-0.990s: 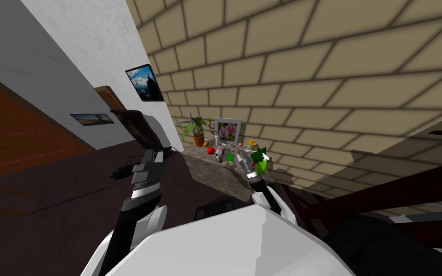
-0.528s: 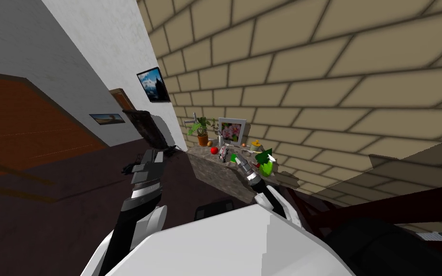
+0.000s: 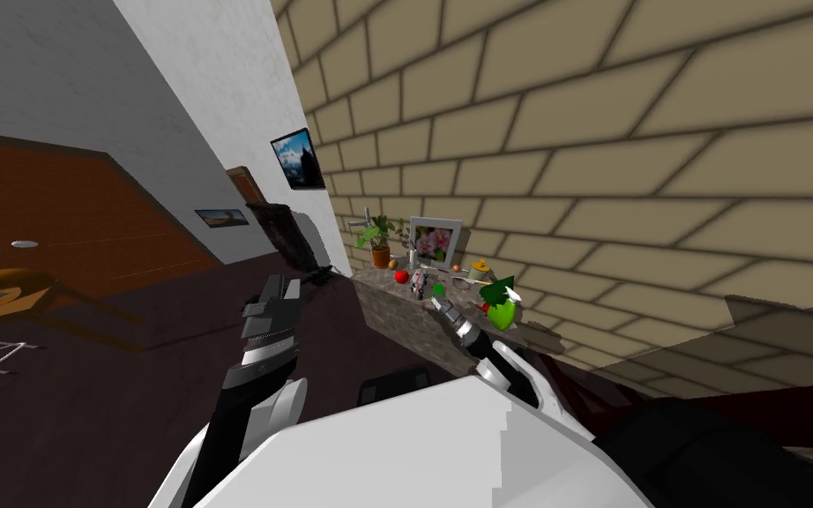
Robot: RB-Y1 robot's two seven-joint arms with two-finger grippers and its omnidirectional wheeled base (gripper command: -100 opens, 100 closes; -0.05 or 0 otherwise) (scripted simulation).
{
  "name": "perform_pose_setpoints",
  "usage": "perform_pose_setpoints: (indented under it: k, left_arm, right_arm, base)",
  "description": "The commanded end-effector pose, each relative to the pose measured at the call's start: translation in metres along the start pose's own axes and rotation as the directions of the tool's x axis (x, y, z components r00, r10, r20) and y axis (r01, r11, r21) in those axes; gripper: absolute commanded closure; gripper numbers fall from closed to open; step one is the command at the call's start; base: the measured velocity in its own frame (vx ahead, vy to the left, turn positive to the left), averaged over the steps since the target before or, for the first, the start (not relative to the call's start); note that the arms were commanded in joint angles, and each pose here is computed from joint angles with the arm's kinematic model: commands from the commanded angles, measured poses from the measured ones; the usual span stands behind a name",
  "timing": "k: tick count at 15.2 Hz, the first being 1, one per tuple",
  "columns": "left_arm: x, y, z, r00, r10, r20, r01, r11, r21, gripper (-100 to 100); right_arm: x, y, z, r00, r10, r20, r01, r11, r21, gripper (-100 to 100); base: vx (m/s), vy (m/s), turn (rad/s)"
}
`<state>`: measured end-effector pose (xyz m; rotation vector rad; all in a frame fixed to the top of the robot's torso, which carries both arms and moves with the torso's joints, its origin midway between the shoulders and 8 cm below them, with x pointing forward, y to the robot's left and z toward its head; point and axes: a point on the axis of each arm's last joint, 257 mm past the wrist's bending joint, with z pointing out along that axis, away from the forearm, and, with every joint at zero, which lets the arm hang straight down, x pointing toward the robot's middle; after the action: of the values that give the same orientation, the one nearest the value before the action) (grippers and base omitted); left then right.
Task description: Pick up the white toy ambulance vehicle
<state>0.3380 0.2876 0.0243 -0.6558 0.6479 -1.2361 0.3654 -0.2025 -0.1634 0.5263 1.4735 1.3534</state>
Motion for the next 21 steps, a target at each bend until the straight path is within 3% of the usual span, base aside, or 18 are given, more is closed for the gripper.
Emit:
perform_pose_setpoints:
  k: [1,8,9,11,12,14,15,17,21]
  left_arm:
    - [0.000,0.000,0.000,1.000,0.000,0.000,0.000,1.000,0.000,0]
    - [0.000,0.000,0.000,1.000,0.000,0.000,0.000,1.000,0.000,0]
    - [0.000,0.000,0.000,1.000,0.000,0.000,0.000,1.000,0.000,0]
    - [0.000,0.000,0.000,1.000,0.000,0.000,0.000,1.000,0.000,0]
    - [0.000,0.000,0.000,1.000,0.000,0.000,0.000,1.000,0.000,0]
    - [0.000,0.000,0.000,1.000,0.000,0.000,0.000,1.000,0.000,0]
    - [0.000,0.000,0.000,1.000,0.000,0.000,0.000,1.000,0.000,0]
    - [0.000,0.000,0.000,1.000,0.000,0.000,0.000,1.000,0.000,0]
    - [0.000,0.000,0.000,1.000,0.000,0.000,0.000,1.000,0.000,0]
  right_arm:
    - [0.005,-0.011,-0.004,0.999,-0.020,-0.045,0.022,0.999,0.031,-100]
    - [0.013,-0.042,-0.022,0.985,-0.072,-0.158,0.090,0.990,0.112,-100]
    - [0.016,-0.056,-0.029,0.978,-0.078,-0.192,0.107,0.984,0.145,-100]
    - [0.015,-0.057,-0.032,0.973,-0.092,-0.211,0.125,0.981,0.150,-100]
    - [0.017,-0.071,-0.040,0.965,-0.098,-0.245,0.145,0.972,0.183,-100]
    - [0.015,-0.073,-0.043,0.959,-0.111,-0.262,0.164,0.969,0.187,-100]
    - [0.016,-0.086,-0.052,0.948,-0.116,-0.295,0.186,0.958,0.219,-100]
    - [0.013,-0.088,-0.055,0.941,-0.129,-0.312,0.205,0.953,0.223,-100]
    - [0.005,-0.116,-0.081,0.902,-0.156,-0.402,0.286,0.914,0.286,-100]
  base:
    - [0.016,0.090,0.133]
    - [0.008,0.056,0.080]
    - [0.009,0.059,0.139]
    - [0.006,0.063,0.075]
    - [0.009,0.062,0.106]
    - [0.012,0.054,0.078]
    - [0.014,0.054,0.107]
    - [0.010,0.055,0.083]
    - [0.015,0.079,0.129]
